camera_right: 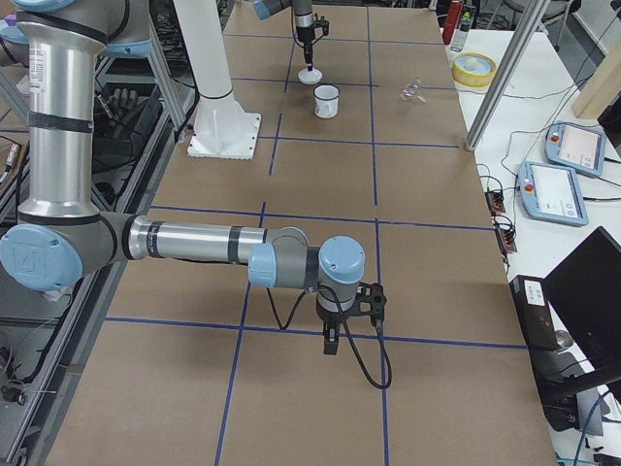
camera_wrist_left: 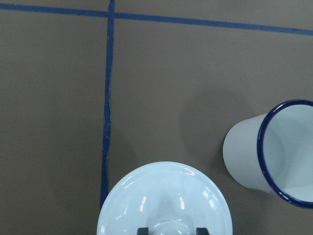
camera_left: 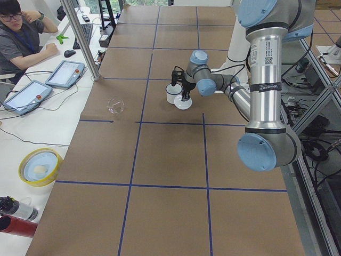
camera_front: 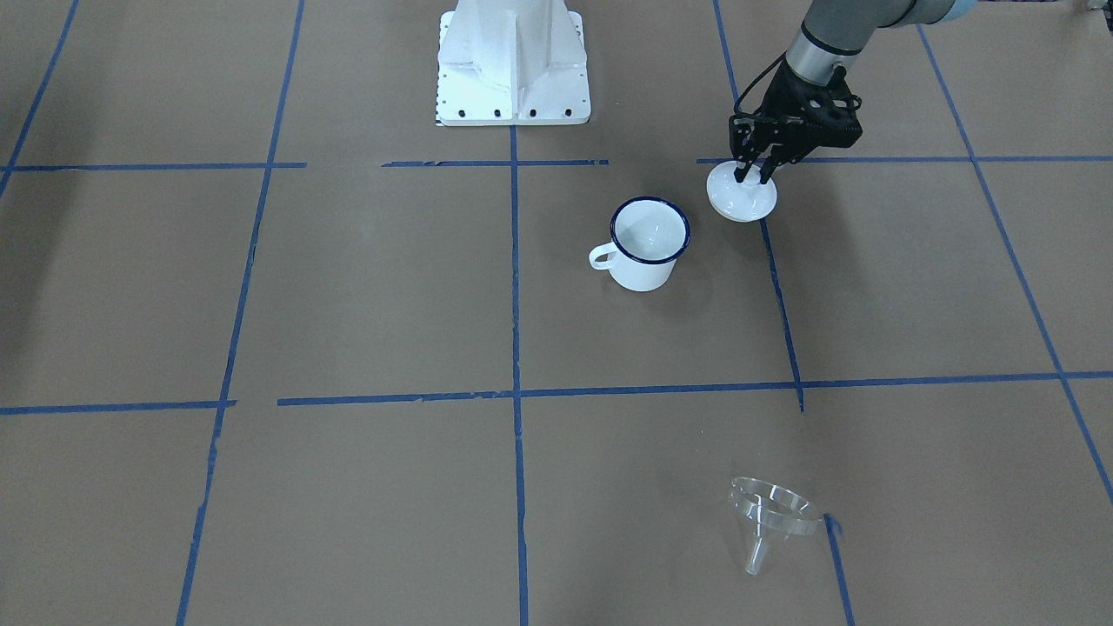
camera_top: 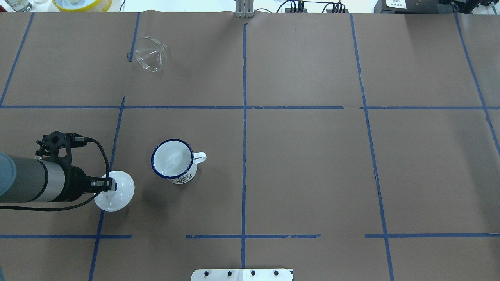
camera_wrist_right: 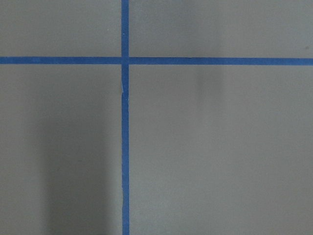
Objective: Place funnel on cup
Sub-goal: 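Lower the white lid onto the table beside the mug and release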
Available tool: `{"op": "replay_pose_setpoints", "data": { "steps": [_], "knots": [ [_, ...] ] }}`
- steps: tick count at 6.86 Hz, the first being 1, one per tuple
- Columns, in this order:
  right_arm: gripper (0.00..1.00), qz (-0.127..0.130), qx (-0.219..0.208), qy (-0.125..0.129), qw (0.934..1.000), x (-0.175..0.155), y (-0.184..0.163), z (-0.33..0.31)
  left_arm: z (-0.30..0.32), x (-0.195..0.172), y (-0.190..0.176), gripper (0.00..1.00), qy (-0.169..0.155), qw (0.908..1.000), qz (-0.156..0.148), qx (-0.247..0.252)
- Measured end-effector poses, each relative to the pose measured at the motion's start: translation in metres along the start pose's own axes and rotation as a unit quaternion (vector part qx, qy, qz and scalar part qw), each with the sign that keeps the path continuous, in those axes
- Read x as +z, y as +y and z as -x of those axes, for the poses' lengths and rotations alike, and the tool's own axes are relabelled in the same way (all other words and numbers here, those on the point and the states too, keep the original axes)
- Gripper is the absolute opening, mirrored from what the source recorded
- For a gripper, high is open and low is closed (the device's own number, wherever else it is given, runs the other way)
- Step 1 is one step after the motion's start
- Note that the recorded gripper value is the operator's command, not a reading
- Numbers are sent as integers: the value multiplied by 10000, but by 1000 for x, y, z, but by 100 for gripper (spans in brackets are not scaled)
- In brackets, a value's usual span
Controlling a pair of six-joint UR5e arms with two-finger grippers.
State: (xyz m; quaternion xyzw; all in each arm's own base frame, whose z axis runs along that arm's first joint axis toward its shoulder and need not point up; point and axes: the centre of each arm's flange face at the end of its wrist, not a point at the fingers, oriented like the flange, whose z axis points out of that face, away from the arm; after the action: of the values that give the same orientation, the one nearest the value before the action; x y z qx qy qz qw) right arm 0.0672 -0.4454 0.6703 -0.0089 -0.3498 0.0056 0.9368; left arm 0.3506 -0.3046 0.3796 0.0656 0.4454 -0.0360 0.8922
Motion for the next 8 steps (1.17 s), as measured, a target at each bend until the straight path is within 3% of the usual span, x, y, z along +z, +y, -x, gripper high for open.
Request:
{"op": "replay_pose_setpoints", "data": {
  "steps": [3, 4, 6, 7, 8],
  "knots": [
    [100, -1, -1, 0, 10000, 0, 0, 0, -7, 29, -3, 0, -113, 9999, 5, 12],
    [100, 0, 0, 0, 10000, 0, 0, 0, -7, 34, -2, 4, -146, 9999, -13, 22],
    [100, 0, 0, 0, 10000, 0, 0, 0, -9, 39, -1, 45, -173, 9998, -48, 51],
    [100, 1, 1, 0, 10000, 0, 0, 0, -9, 40, -1, 80, -179, 9998, -52, 57],
    [100, 1, 0, 0, 10000, 0, 0, 0, -10, 41, -1, 100, -192, 9998, -75, 63]
  ]
}}
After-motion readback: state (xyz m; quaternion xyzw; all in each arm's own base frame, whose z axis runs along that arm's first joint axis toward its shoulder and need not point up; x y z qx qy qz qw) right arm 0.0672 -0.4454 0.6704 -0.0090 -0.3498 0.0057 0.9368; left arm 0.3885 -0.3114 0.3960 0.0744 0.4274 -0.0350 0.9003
